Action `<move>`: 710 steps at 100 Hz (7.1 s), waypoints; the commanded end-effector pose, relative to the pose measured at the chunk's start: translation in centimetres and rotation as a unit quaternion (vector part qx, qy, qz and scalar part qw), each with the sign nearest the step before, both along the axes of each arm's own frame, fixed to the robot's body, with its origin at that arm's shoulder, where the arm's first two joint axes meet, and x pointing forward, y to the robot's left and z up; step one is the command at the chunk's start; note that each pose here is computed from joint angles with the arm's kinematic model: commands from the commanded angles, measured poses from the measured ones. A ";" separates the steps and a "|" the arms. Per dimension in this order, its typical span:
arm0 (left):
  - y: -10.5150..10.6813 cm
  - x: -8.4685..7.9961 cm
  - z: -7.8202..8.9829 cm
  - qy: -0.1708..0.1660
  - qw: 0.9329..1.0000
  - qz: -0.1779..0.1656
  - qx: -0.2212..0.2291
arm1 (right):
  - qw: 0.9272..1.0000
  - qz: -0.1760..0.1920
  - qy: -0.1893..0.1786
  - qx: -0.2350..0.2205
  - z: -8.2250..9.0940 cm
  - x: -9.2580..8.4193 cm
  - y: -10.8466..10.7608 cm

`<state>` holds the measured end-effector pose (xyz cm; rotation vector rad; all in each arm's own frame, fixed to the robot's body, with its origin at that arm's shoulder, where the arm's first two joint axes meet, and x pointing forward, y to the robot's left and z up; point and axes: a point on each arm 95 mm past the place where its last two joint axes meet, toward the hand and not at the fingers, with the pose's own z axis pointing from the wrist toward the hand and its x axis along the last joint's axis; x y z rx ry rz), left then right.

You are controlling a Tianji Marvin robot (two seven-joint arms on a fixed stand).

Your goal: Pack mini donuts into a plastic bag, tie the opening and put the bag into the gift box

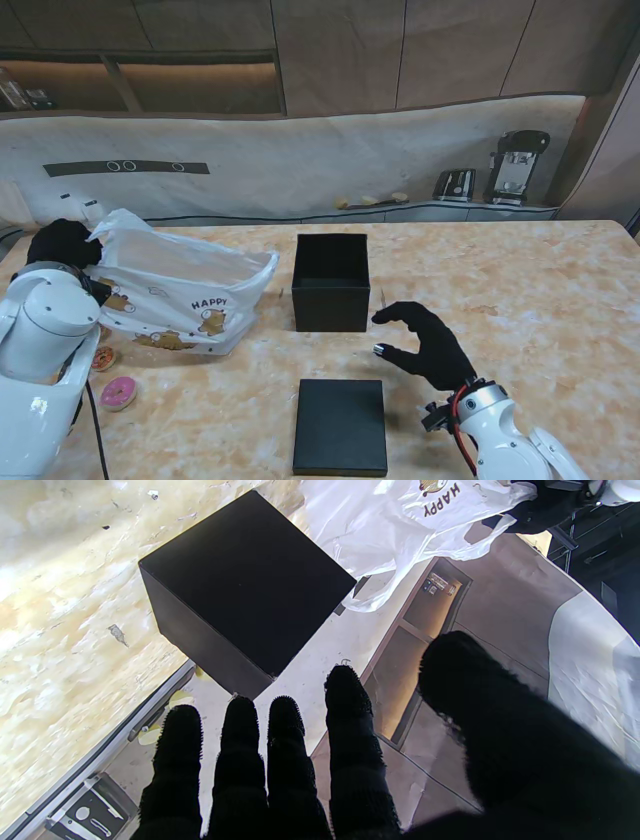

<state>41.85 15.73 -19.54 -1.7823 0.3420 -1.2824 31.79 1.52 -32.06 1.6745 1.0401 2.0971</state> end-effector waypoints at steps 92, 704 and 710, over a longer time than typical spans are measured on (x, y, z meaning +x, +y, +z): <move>-6.6 -8.6 10.6 -0.082 0.987 -0.095 -0.103 | 0.999 -0.018 -0.039 0.007 0.8 -1.1 -1.9; -15.3 -13.4 -6.7 -0.040 0.943 -0.330 -0.007 | 0.983 -0.020 -0.170 -0.071 4.3 3.9 -6.8; -14.5 -13.3 -6.3 -0.054 0.946 -0.320 0.000 | 0.982 -0.019 -0.173 -0.070 4.3 3.9 -6.8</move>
